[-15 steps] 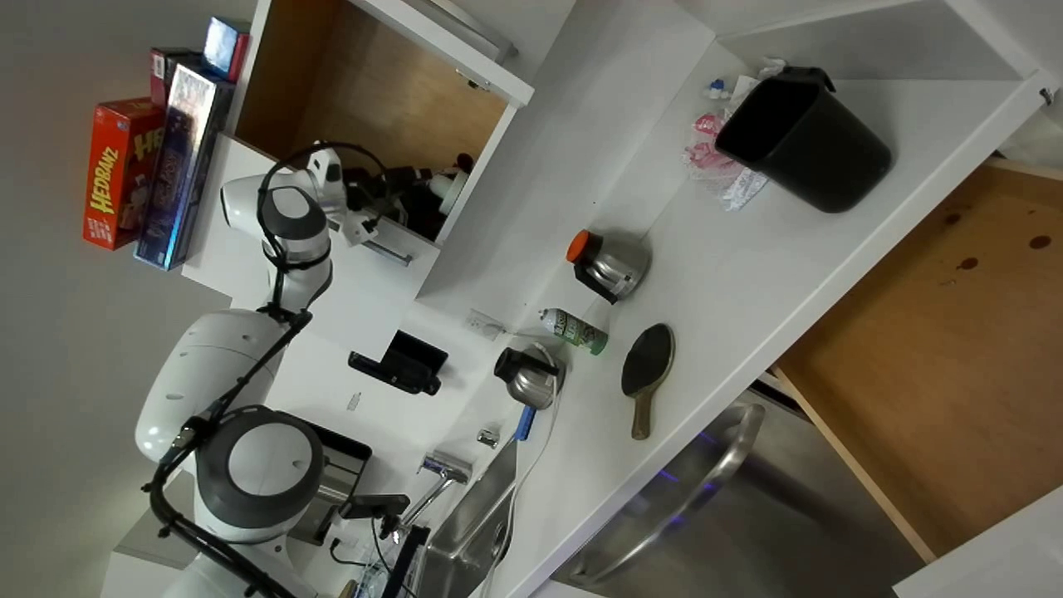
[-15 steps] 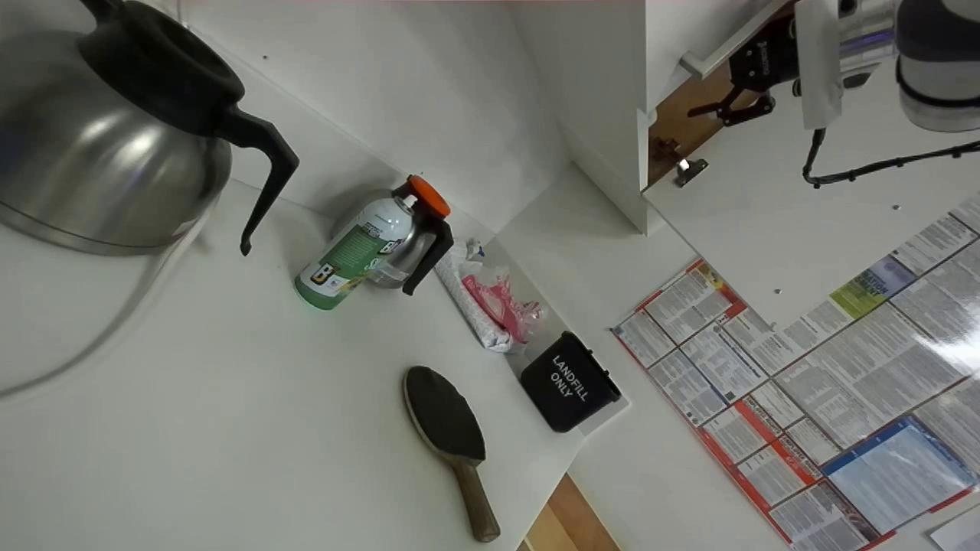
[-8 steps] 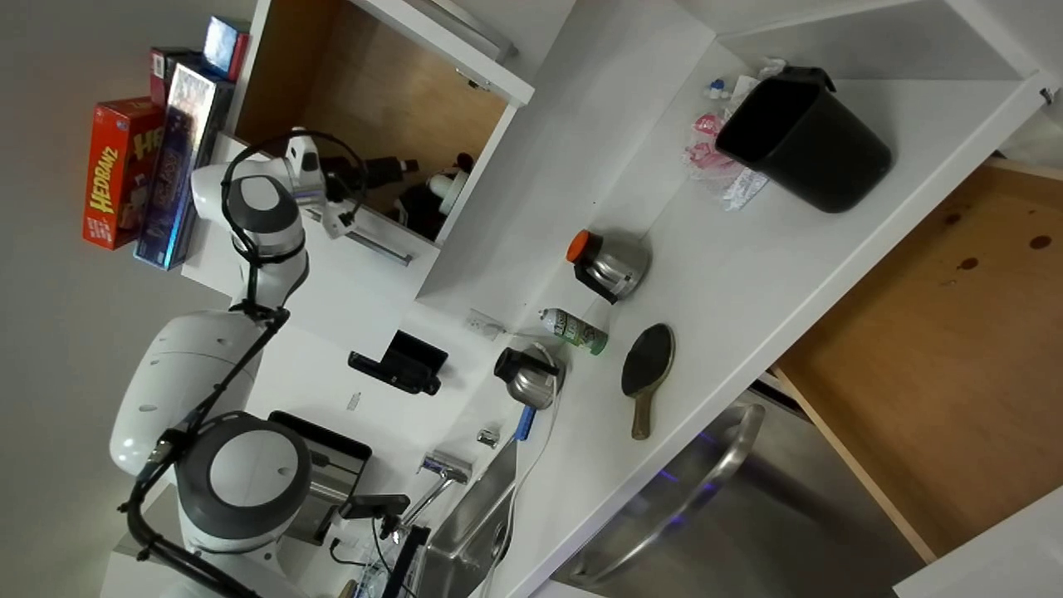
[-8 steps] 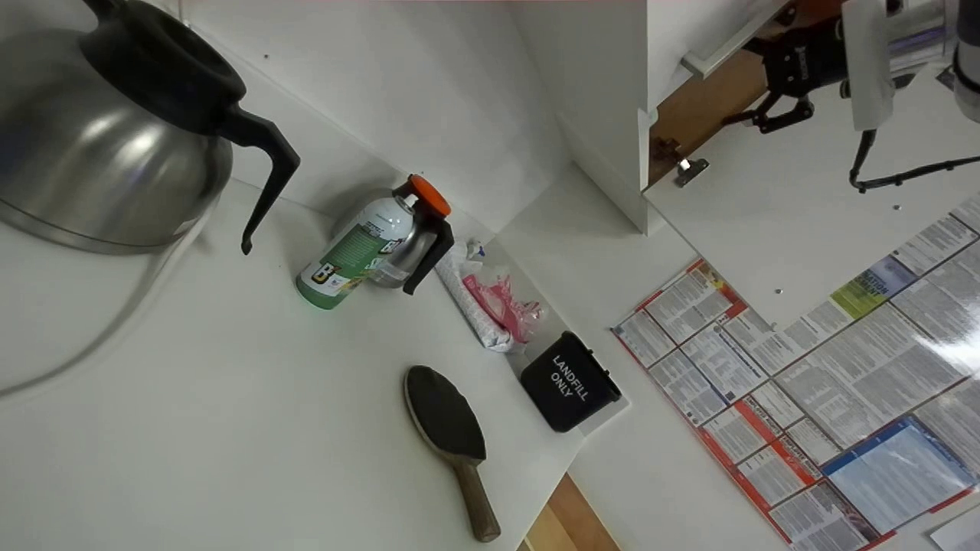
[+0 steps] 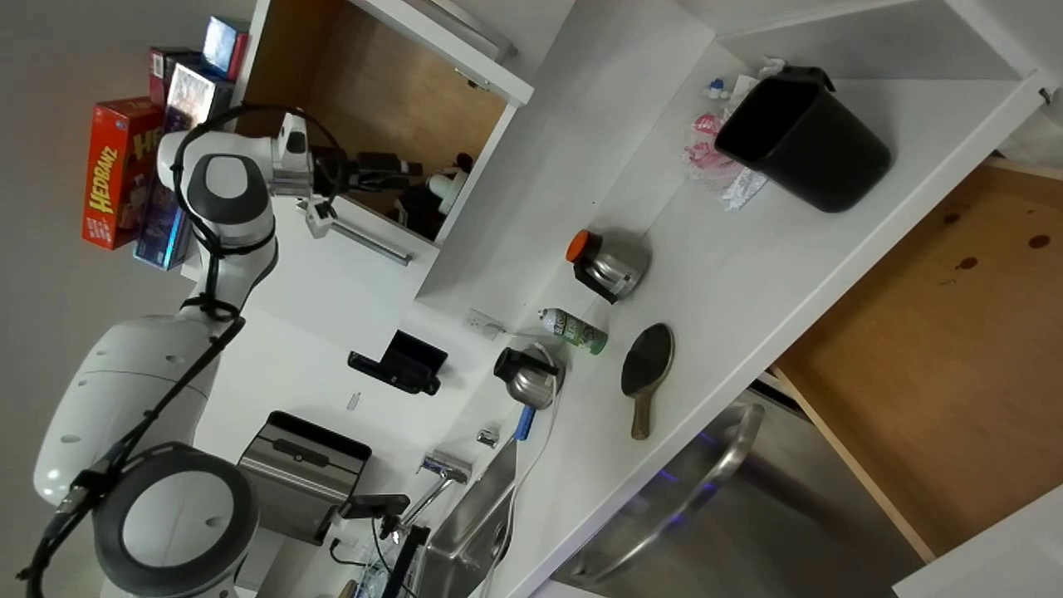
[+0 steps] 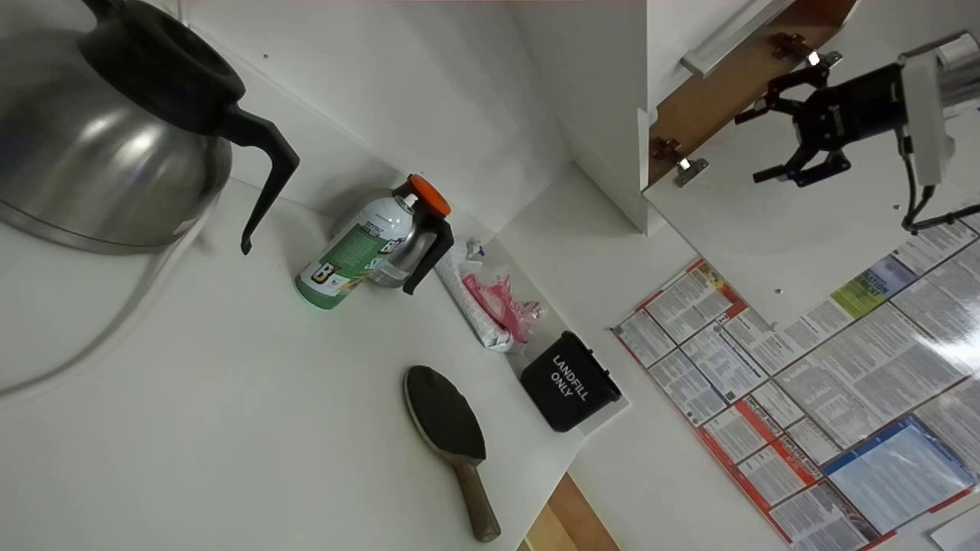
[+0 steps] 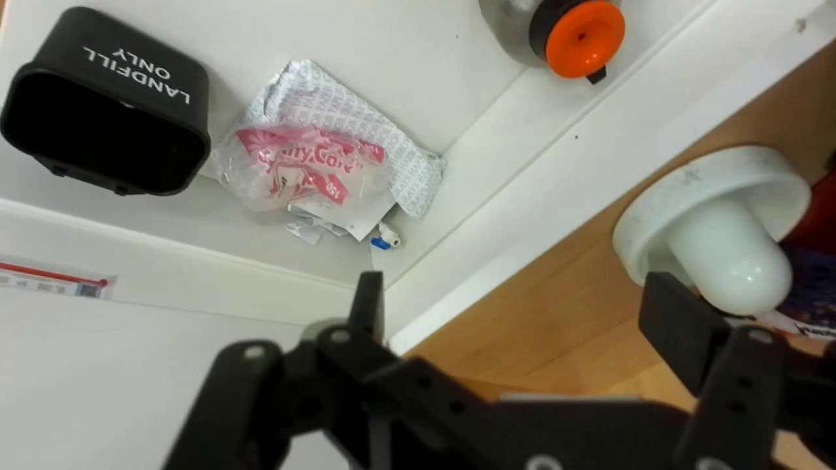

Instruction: Pick the white lid on the counter and put it in the open cupboard

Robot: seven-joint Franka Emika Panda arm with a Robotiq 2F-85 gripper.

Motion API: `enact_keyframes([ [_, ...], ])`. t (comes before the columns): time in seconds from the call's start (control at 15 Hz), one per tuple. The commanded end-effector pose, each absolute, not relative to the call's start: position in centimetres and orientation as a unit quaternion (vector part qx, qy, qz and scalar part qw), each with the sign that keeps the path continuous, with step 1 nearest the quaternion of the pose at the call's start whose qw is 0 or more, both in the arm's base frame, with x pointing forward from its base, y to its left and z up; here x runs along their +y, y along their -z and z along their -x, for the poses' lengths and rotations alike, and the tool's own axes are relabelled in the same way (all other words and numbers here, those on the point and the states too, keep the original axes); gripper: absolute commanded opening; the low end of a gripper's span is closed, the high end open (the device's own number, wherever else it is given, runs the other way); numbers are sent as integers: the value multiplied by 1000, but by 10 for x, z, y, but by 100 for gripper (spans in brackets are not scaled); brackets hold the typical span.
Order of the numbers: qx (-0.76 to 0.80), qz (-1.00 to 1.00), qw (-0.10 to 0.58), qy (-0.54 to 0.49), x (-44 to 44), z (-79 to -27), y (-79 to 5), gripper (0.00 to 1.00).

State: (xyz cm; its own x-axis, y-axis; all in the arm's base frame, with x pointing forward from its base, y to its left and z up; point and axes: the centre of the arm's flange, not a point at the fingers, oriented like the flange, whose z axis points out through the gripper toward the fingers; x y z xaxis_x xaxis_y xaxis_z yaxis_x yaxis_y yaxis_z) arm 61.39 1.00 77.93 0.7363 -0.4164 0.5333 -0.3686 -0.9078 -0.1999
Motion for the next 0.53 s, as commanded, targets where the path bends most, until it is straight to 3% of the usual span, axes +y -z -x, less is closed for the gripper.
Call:
enact_keyframes([
  [0.0, 180, 950, 34, 253, -11, -557, -758, 100],
  [0.2, 162, 959, 27, 232, -17, -540, -751, 100],
  [0.27, 176, 952, 28, 250, -12, -575, -766, 100],
  [0.47, 175, 952, 27, 249, -12, -572, -765, 100],
])
